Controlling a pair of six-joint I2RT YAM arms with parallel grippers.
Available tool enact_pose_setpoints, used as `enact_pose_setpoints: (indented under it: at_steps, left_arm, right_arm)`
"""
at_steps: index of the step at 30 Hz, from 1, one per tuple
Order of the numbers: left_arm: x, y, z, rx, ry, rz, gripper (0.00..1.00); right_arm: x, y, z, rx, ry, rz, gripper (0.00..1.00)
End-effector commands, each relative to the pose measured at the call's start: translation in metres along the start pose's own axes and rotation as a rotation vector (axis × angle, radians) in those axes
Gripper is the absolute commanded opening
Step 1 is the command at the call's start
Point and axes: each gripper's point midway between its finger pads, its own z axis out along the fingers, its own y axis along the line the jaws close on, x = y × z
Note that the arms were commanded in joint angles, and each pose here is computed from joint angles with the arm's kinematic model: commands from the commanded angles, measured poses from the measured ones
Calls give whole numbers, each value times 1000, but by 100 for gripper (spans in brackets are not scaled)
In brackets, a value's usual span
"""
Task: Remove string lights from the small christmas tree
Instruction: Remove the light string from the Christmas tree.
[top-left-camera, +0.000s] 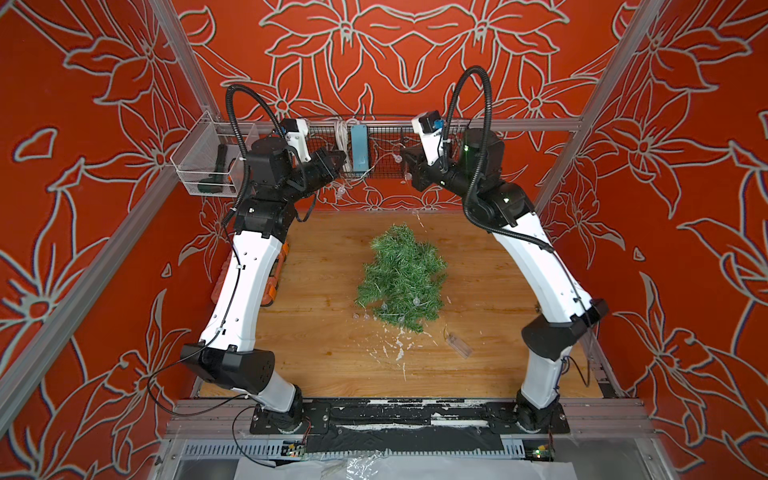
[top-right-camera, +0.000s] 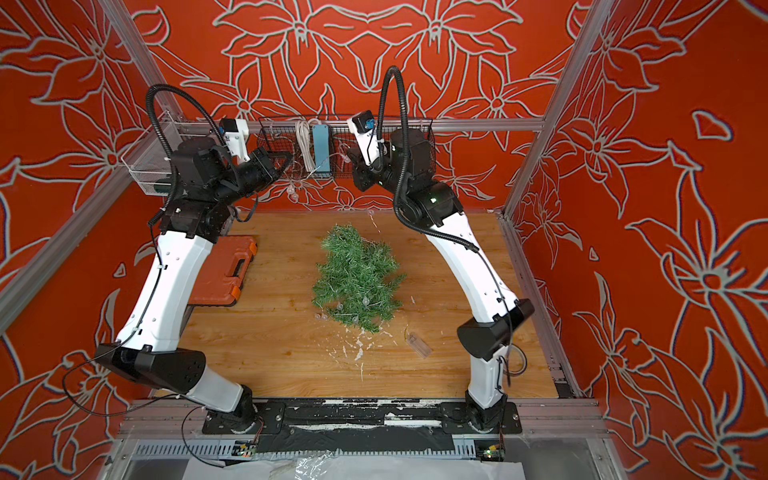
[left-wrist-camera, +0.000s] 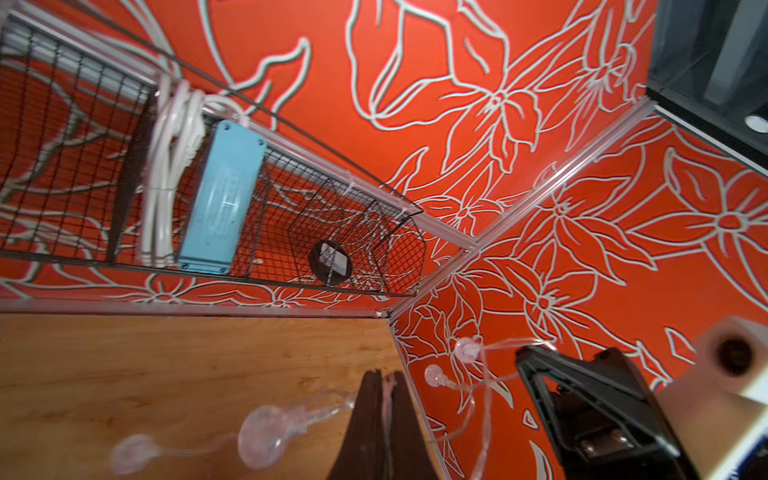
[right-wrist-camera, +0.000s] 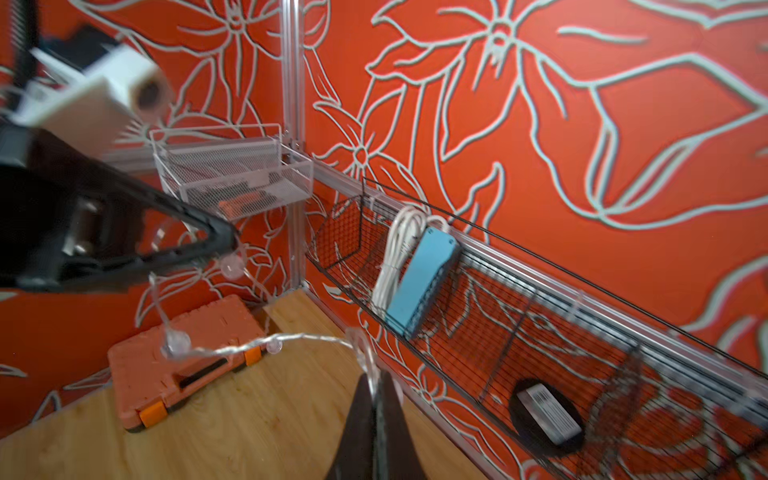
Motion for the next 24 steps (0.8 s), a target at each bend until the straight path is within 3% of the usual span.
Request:
enact_pose_setpoints:
  at_steps: [1, 6, 10, 13, 24]
  left_arm:
    - [2, 5, 4, 91, 11, 13, 0]
    - [33, 18, 13, 166, 102, -3, 17]
    - [66, 22, 14, 262, 152, -46, 34]
    - [90, 22, 17, 313, 187, -59, 41]
    - [106, 5, 1, 427, 161, -48, 62]
  right_arm:
    - [11, 21, 17, -152, 28, 71, 0]
    - [34, 23, 48, -197, 24, 142, 0]
    - [37, 26, 57, -229, 5, 187, 0]
    - [37, 27, 60, -243, -2, 209, 0]
    - [47, 31, 65, -266, 24, 254, 0]
